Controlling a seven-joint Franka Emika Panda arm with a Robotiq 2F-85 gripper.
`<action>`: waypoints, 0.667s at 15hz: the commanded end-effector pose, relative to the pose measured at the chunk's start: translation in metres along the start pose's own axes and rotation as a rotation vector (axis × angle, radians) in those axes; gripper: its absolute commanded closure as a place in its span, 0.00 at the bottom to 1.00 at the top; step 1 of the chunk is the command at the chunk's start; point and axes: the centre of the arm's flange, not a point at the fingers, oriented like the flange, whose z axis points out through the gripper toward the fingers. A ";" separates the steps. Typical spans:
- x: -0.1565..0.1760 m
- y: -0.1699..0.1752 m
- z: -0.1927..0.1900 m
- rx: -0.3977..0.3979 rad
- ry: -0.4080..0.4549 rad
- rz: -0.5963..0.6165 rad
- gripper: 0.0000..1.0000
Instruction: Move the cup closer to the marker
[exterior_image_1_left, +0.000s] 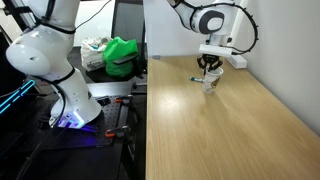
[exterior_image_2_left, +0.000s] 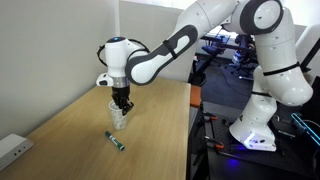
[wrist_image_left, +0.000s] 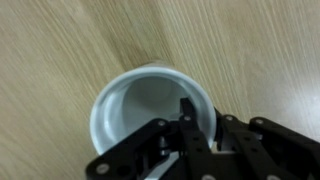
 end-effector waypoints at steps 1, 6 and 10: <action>0.025 0.003 0.019 0.024 -0.020 -0.005 0.96; 0.034 0.001 0.018 0.009 -0.020 0.012 0.84; 0.036 -0.004 0.026 0.016 -0.026 0.026 0.69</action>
